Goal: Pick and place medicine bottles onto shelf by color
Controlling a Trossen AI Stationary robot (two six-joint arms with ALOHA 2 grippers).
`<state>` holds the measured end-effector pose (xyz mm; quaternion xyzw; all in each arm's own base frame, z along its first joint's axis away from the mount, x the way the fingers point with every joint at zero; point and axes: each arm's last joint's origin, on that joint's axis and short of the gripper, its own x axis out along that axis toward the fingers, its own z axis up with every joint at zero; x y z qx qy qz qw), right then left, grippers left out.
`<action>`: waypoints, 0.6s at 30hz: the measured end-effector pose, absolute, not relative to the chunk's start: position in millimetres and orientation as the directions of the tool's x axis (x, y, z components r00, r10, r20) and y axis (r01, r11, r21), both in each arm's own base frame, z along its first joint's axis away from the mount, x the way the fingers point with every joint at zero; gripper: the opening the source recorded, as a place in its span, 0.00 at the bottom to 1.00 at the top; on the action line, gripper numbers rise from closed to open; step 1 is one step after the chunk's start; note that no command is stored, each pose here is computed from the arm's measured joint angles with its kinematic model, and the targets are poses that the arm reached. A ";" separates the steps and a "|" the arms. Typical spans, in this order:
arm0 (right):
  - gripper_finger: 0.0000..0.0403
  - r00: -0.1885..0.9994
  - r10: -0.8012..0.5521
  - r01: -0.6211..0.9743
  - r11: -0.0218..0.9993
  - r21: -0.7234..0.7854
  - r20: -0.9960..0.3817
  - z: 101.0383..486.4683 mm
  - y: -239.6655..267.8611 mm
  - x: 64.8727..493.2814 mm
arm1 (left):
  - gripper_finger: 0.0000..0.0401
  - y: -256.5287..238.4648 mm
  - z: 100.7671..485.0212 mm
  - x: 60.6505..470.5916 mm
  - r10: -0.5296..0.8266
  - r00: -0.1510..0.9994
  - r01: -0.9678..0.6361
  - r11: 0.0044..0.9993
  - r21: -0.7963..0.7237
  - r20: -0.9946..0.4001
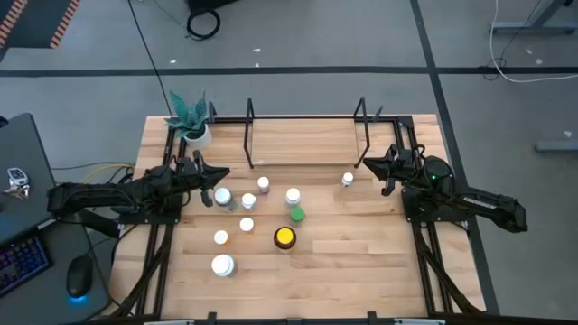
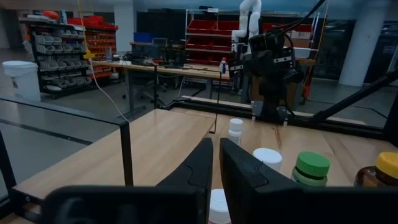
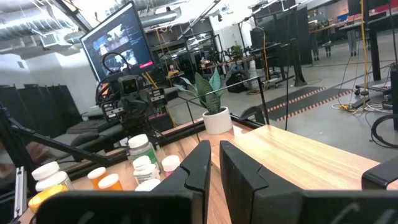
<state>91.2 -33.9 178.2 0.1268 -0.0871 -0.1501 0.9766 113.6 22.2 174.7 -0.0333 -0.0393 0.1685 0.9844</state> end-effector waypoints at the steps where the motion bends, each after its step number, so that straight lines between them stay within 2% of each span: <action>1: 0.10 0.940 -0.315 0.271 0.923 0.274 0.132 178.1 -34.0 91.2 | 0.08 22.2 174.6 113.6 0.335 0.940 -0.329 0.941 -0.079 0.066; 18: 0.10 0.940 -0.316 0.271 0.923 0.274 0.132 178.1 -34.0 91.2 | 0.09 22.2 174.6 113.6 0.334 0.940 -0.329 0.941 -0.079 0.066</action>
